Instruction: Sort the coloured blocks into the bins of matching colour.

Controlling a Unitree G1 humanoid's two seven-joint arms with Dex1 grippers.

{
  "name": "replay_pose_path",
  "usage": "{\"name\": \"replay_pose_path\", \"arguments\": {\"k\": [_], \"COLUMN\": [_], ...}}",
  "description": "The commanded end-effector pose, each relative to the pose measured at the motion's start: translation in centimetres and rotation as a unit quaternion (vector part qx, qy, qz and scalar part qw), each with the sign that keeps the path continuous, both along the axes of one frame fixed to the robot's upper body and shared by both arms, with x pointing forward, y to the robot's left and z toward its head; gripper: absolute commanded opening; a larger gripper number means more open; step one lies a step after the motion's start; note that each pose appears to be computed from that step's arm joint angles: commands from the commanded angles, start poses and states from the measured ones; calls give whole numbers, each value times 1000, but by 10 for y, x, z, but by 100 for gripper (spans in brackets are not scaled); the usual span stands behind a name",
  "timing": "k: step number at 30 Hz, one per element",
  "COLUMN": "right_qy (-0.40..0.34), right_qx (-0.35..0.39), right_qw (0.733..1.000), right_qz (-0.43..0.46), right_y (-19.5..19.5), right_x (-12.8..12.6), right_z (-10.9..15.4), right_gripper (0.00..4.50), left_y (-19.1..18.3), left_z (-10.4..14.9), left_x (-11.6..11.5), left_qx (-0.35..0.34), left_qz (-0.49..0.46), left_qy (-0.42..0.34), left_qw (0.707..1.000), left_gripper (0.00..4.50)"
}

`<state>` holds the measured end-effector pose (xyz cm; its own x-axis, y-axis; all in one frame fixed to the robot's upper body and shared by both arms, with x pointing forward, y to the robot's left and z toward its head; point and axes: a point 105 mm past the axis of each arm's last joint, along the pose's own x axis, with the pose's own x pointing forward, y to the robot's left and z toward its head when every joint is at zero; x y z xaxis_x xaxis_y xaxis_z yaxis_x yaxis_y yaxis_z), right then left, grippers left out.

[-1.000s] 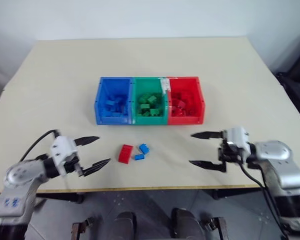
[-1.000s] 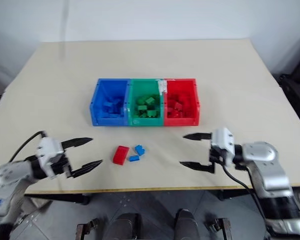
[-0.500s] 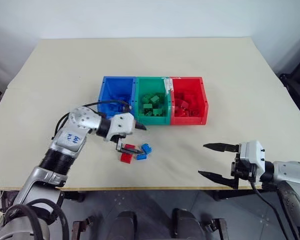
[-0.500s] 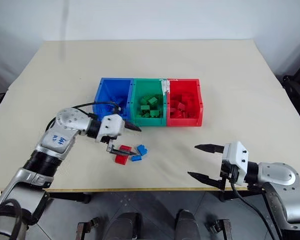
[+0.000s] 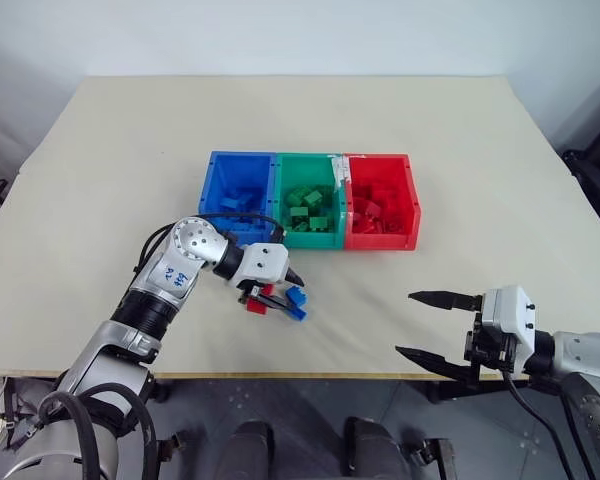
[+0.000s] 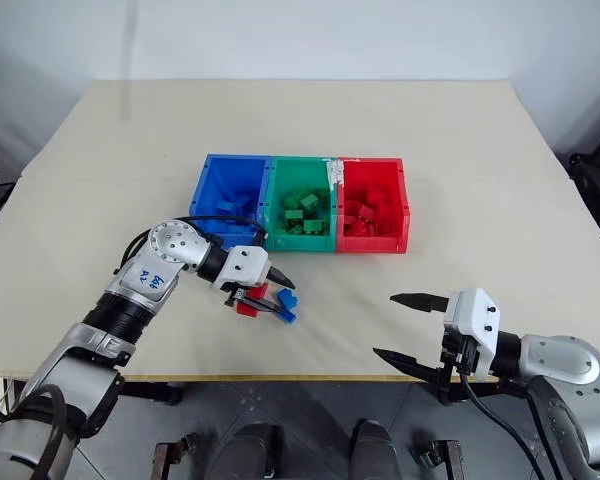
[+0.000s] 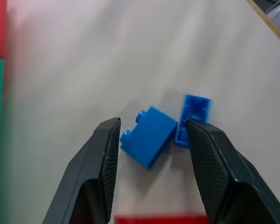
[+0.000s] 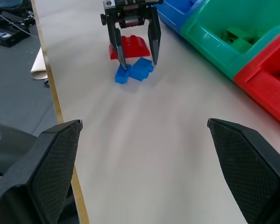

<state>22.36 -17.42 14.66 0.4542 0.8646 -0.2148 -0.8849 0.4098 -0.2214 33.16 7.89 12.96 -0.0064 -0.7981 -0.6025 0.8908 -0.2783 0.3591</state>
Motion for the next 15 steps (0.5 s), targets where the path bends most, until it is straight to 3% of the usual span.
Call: {"name": "replay_pose_path", "arguments": {"k": [1,15], "right_qy": [-21,-17], "right_qx": [-1,-4], "right_qw": [1000,1000], "right_qz": [6,5], "right_y": [2,4], "right_x": [-3,2], "right_z": [12,12], "right_gripper": [450,450], "left_y": [1,-7], "left_z": [9,3], "left_x": [2,16], "left_qx": [9,21], "left_qz": [-9,19], "left_qy": [-16,0], "left_qw": [1000,1000], "left_gripper": [230,230]}}
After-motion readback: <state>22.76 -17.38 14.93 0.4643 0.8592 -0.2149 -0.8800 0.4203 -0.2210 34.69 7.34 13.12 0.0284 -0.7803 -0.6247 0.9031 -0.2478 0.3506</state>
